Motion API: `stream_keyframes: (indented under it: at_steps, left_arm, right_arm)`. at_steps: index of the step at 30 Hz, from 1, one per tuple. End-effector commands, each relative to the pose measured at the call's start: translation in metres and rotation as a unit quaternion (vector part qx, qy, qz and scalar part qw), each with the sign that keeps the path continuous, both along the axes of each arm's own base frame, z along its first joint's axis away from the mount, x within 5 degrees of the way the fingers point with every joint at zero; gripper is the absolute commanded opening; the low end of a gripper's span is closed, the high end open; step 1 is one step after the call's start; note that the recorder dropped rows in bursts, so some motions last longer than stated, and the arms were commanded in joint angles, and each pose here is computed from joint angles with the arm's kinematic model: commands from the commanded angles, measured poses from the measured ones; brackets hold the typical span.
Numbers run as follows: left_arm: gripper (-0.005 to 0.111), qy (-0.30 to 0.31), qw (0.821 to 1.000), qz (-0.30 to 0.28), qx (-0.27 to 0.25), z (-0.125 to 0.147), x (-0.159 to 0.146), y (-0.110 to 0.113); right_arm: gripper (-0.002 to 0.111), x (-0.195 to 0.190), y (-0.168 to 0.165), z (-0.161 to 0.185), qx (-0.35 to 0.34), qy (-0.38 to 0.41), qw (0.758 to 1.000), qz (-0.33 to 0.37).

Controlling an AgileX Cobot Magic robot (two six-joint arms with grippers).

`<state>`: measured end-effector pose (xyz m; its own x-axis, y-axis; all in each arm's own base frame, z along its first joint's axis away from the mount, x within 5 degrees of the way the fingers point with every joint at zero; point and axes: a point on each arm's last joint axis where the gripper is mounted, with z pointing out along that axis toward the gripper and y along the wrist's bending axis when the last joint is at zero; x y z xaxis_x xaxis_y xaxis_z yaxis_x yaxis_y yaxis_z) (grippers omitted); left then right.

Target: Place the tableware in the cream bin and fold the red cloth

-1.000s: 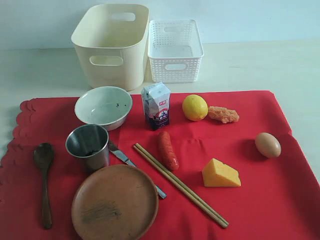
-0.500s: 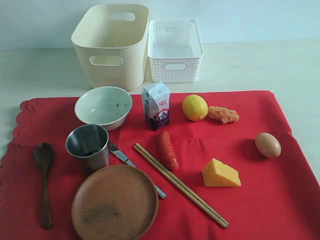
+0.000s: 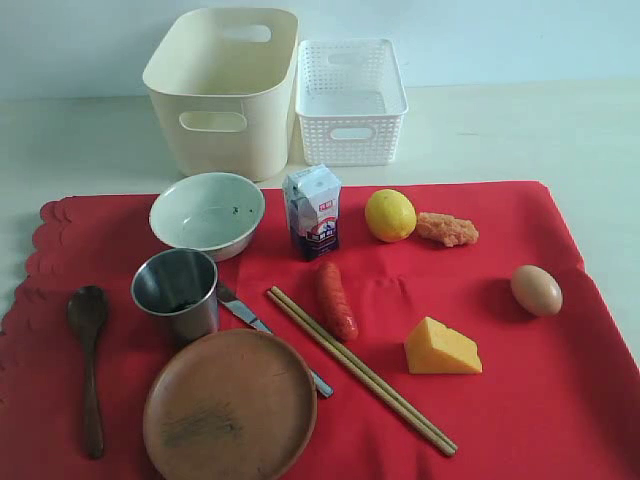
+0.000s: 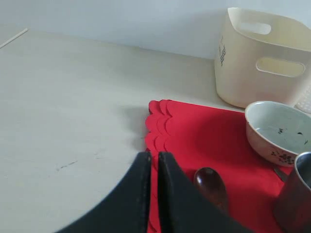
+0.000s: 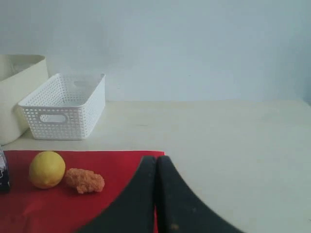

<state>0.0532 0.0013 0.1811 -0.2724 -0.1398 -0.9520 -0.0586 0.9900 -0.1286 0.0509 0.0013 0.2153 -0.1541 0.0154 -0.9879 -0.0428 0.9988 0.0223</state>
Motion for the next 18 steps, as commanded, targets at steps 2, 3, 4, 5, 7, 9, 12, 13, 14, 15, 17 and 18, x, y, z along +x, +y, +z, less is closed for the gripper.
stream_keyframes:
  at_steps: [2,3,4,5,7,9,12,13,14,15,17,18]
  left_arm:
    - [0.008,-0.004,1.000,0.001,0.001,0.000,0.000,0.000]
    - [0.008,-0.004,1.000,0.001,0.001,0.000,0.000,0.000]
    - [0.008,-0.004,1.000,0.001,0.001,0.000,0.000,0.000]
    - [0.008,-0.004,1.000,0.001,0.001,0.000,0.000,0.000]
    - [0.008,-0.004,1.000,0.001,0.001,0.000,0.000,0.000]
    - [0.008,-0.004,1.000,0.001,0.001,0.000,0.000,0.000]
    - [0.008,-0.004,1.000,0.001,0.001,0.000,0.000,0.000]
    - [0.008,-0.004,1.000,0.001,0.001,0.000,0.000,0.000]
    - [0.008,-0.004,1.000,0.001,0.001,0.000,0.000,0.000]
    - [0.008,-0.004,1.000,0.001,0.001,0.000,0.000,0.000]
    - [0.008,-0.004,1.000,0.001,0.001,0.000,0.000,0.000]
    - [0.008,-0.004,1.000,0.001,0.001,0.000,0.000,0.000]
  right_arm:
    - [0.000,0.004,0.001,0.019,-0.003,-0.005,1.000,0.003]
    - [0.000,0.007,0.001,0.022,-0.003,-0.004,1.000,0.003]
    - [0.000,0.010,0.001,0.025,-0.004,0.000,1.000,0.003]
    - [0.000,0.012,0.001,0.026,-0.004,0.002,1.000,0.004]
    - [0.000,0.017,0.002,0.030,-0.005,0.016,1.000,0.004]
    - [0.000,0.022,0.002,0.035,-0.006,0.028,1.000,0.004]
    - [0.000,0.028,0.003,0.041,-0.006,0.039,0.999,0.004]
    - [0.000,0.031,0.003,0.044,-0.009,0.042,0.999,0.004]
    - [0.000,0.033,0.003,0.045,-0.011,0.044,0.999,0.004]
    - [0.000,0.034,0.003,0.047,-0.011,0.045,0.999,0.004]
    - [0.000,0.036,0.003,0.049,-0.011,0.038,0.999,0.004]
    - [0.000,0.036,0.003,0.050,-0.011,0.036,0.999,0.005]
